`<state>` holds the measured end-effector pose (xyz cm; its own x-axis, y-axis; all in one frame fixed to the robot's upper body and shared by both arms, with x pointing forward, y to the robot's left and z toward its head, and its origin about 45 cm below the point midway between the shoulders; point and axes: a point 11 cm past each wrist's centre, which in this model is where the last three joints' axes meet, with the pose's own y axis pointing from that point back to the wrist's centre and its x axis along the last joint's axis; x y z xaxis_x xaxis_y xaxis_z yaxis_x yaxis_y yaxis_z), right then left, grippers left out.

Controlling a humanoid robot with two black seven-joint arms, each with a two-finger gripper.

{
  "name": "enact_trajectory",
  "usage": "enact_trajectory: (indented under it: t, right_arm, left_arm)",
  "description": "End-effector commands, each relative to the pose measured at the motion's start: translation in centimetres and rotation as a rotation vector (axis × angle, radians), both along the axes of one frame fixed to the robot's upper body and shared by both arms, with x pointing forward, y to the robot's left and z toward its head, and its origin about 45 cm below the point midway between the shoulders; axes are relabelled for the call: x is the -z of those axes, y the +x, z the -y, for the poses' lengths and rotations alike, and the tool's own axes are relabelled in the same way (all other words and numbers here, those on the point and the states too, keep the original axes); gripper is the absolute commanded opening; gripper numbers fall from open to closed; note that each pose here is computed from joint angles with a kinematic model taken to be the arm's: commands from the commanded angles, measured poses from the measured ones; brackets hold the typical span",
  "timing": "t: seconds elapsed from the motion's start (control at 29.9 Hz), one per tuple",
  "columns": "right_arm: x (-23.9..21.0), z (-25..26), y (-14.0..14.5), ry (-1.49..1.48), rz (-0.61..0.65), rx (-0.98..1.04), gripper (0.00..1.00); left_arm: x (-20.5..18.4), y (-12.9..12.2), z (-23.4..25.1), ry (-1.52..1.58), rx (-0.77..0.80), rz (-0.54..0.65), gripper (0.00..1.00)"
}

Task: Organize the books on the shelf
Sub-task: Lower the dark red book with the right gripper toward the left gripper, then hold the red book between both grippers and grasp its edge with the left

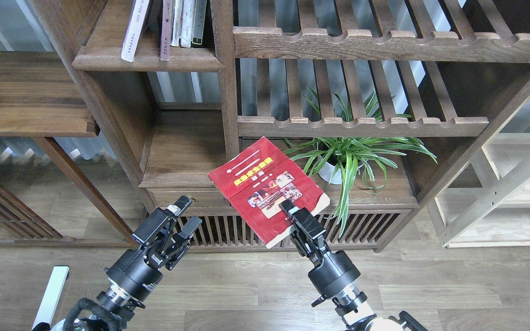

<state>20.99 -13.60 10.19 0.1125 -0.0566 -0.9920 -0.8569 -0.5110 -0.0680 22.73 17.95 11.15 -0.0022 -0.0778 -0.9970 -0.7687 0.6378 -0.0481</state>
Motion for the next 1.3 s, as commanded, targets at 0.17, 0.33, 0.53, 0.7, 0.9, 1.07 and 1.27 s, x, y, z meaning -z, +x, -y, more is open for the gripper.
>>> enact_trajectory:
  t: [0.17,0.33,0.53,0.7,0.9,1.07,1.27]
  right_arm:
    - [-0.2,-1.3,-0.3,0.0,0.009,-0.049,0.05]
    - [-0.1,-2.5,-1.1,0.0,0.005,-0.093,0.04]
    - [0.0,-2.8,-1.4,-0.007,0.008,-0.111,0.04]
    - [0.1,-3.5,-2.0,-0.005,0.001,-0.135,0.04]
    - [0.2,-3.9,-2.4,-0.005,-0.002,-0.152,0.04]
    - [0.3,-3.9,-2.6,-0.007,-0.006,-0.151,0.04]
    - [0.4,-3.9,-2.6,-0.007,-0.008,-0.151,0.05]
  left_arm:
    - [0.4,-0.6,0.9,-0.001,0.03,-0.014,0.98]
    - [0.6,-0.8,1.4,-0.005,0.045,-0.021,0.98]
    - [0.8,-1.4,2.0,-0.008,0.063,-0.033,0.98]
    - [1.0,-1.5,2.7,-0.011,0.06,-0.043,0.96]
    - [0.9,-1.5,2.9,-0.013,0.065,-0.042,0.8]
    - [0.9,-1.5,3.0,-0.017,0.066,-0.042,0.61]
    - [0.6,-1.4,3.1,-0.024,0.067,-0.033,0.5]
